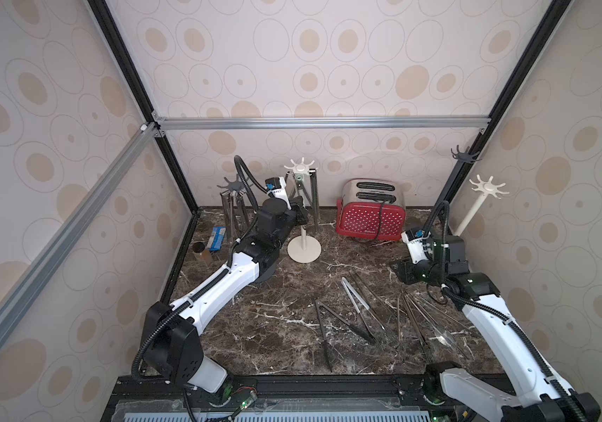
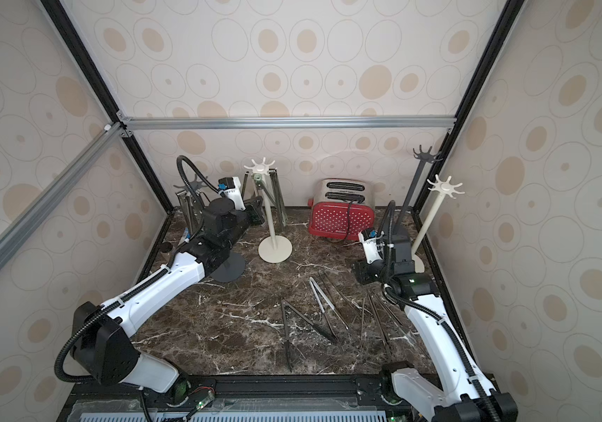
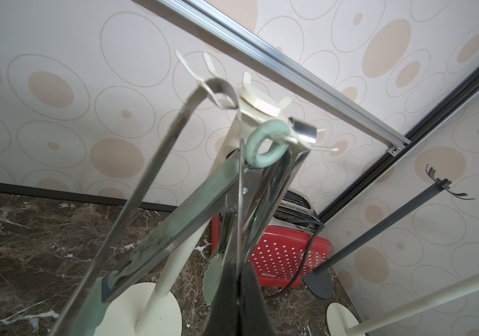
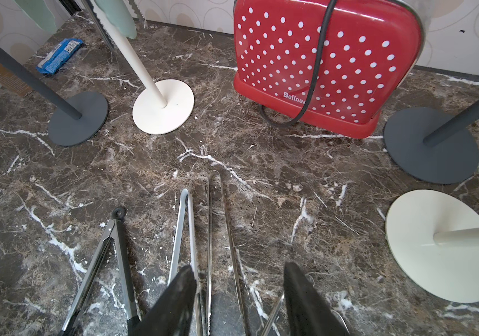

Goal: Hang food tongs on kitchen utensil racks
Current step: Hang the food tongs on the rack.

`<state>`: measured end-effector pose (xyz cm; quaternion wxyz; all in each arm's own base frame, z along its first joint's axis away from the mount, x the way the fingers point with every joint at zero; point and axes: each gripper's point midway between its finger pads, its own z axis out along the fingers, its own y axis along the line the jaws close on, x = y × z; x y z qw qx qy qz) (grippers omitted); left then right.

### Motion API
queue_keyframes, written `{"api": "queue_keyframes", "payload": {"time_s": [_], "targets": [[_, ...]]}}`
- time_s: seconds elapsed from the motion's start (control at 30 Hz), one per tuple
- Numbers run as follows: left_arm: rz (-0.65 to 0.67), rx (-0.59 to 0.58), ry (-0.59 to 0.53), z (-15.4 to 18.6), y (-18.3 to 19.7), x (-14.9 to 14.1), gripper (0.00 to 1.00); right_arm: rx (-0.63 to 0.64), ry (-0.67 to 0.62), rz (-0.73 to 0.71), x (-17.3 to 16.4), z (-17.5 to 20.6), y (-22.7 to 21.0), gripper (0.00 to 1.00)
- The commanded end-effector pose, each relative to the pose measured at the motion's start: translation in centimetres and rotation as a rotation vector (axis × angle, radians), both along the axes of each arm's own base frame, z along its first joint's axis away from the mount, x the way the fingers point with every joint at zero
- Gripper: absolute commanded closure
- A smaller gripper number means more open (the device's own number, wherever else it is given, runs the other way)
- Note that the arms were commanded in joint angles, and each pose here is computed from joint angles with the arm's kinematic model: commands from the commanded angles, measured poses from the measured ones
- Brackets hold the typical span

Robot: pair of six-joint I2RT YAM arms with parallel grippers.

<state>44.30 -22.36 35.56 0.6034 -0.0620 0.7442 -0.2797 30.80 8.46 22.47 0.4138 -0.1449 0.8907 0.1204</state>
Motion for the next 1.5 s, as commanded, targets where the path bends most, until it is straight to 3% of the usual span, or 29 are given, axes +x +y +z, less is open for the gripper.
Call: {"api": "queue_keyframes", "payload": {"time_s": [0.0,0.9,1.47], "targets": [[-0.009,-0.001,0.052,-1.5,0.2,-0.5,1.00,0.007,-0.010,0.001,0.1,0.1,0.0,0.48],[-0.036,0.093,0.123,-4.2,0.0,-0.9,1.00,0.007,-0.013,-0.002,0.3,0.1,-0.1,0.48],[-0.037,0.111,0.132,-4.9,0.0,-0.8,0.86,0.019,-0.014,-0.006,0.4,0.2,-0.3,0.48]]}}
